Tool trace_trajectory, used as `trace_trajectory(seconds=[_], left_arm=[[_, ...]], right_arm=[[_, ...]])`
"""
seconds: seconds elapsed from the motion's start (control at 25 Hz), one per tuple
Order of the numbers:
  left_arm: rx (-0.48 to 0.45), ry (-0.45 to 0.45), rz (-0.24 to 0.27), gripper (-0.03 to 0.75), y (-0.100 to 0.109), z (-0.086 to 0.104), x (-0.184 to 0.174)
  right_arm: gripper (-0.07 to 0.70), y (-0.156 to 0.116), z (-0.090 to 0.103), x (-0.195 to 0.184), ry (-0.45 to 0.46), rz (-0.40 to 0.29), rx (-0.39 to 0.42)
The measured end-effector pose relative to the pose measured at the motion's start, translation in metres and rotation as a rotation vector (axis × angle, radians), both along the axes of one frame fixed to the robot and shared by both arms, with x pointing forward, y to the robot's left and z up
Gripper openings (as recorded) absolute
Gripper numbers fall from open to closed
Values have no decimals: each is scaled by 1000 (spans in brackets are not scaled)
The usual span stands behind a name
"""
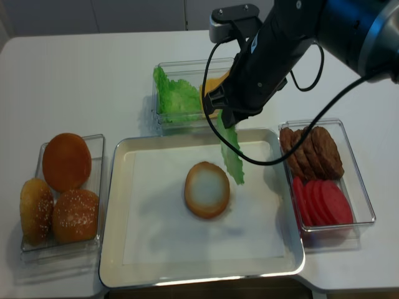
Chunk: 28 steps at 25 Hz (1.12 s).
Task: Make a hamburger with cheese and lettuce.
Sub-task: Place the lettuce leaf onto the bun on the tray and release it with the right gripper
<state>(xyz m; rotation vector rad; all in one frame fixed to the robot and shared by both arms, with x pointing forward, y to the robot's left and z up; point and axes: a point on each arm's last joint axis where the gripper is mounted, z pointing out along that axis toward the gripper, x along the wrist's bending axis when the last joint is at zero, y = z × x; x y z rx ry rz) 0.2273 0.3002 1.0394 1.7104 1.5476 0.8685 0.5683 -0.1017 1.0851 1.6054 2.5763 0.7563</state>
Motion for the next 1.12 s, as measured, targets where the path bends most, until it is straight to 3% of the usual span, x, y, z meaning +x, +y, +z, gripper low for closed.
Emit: trace_trajectory(seconds=[0.52, 1.12], left_arm=[[0, 0, 0, 288, 0, 0, 0], [0, 0, 0, 288, 0, 0, 0]], right_arm=[[42, 2, -11, 4, 24, -1, -12], [42, 6, -10, 2, 58, -5, 37]])
